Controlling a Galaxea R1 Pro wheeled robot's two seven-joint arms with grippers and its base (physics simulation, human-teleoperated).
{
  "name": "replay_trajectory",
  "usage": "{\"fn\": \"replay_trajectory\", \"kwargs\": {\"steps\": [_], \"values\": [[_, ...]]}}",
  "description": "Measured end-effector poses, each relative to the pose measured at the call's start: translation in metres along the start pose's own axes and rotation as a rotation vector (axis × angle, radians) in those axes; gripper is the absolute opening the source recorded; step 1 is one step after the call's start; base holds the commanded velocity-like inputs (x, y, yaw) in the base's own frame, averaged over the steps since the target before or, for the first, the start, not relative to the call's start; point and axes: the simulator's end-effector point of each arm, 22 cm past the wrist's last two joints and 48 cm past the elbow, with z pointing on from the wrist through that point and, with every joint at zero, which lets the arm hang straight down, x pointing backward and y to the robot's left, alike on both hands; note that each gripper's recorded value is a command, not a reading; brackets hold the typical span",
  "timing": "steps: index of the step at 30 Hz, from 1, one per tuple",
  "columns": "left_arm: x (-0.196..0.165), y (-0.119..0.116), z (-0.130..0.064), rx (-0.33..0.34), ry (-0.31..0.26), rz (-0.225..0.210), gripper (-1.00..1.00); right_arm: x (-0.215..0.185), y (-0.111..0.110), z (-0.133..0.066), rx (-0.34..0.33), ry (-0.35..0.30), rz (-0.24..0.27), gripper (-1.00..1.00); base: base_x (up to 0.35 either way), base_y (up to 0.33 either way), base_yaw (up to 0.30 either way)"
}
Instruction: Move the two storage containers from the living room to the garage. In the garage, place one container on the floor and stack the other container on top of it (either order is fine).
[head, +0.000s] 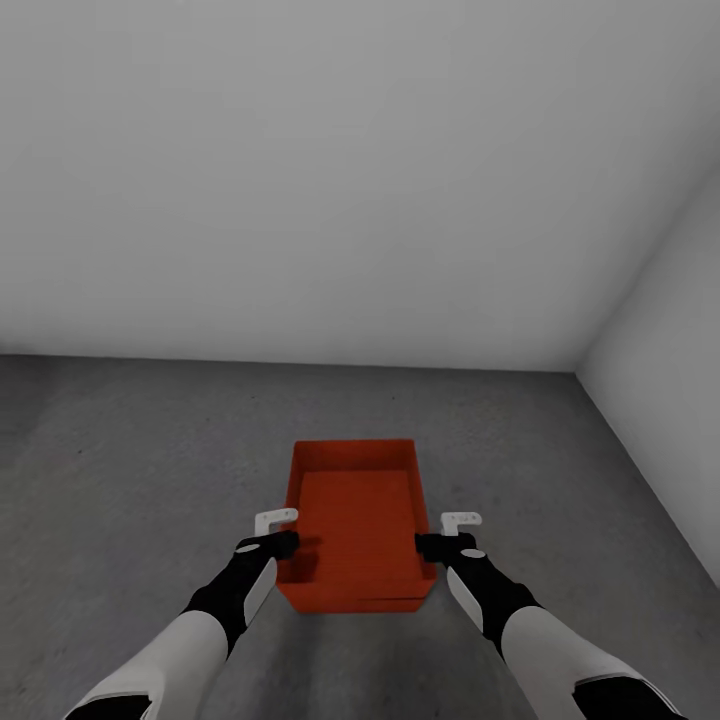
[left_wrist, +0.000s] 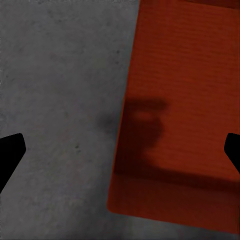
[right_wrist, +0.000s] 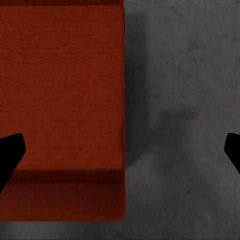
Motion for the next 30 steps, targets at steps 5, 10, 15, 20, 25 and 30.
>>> {"fn": "replay_trajectory", "kwargs": {"steps": [5,10,15,20,25,30], "values": [[-0.004,0.0,-0.007,0.001,0.0,0.001,1.0,-0.005,0.0,-0.007,0.0,-0.001,0.001,1.0,0.0,0.0,0.0],[-0.008,0.0,-0.014,0.0,0.0,0.001,1.0,-0.009,0.0,-0.013,0.0,0.0,0.002,1.0,0.0,0.0,0.0],[-0.012,0.001,-0.02,0.0,0.0,0.0,1.0,-0.013,0.0,-0.02,0.0,0.001,0.002,1.0,0.0,0.0,0.0],[-0.016,0.001,-0.027,0.0,0.0,0.0,1.0,-0.017,0.0,-0.026,0.0,0.001,0.001,1.0,0.0,0.0,0.0],[-0.02,0.001,-0.033,0.0,0.0,0.0,1.0,-0.021,0.0,-0.033,0.0,0.001,0.001,1.0,0.0,0.0,0.0],[-0.023,0.001,-0.04,0.0,0.001,0.0,1.0,-0.025,0.0,-0.039,0.0,0.001,0.001,1.0,0.0,0.0,0.0]]}}
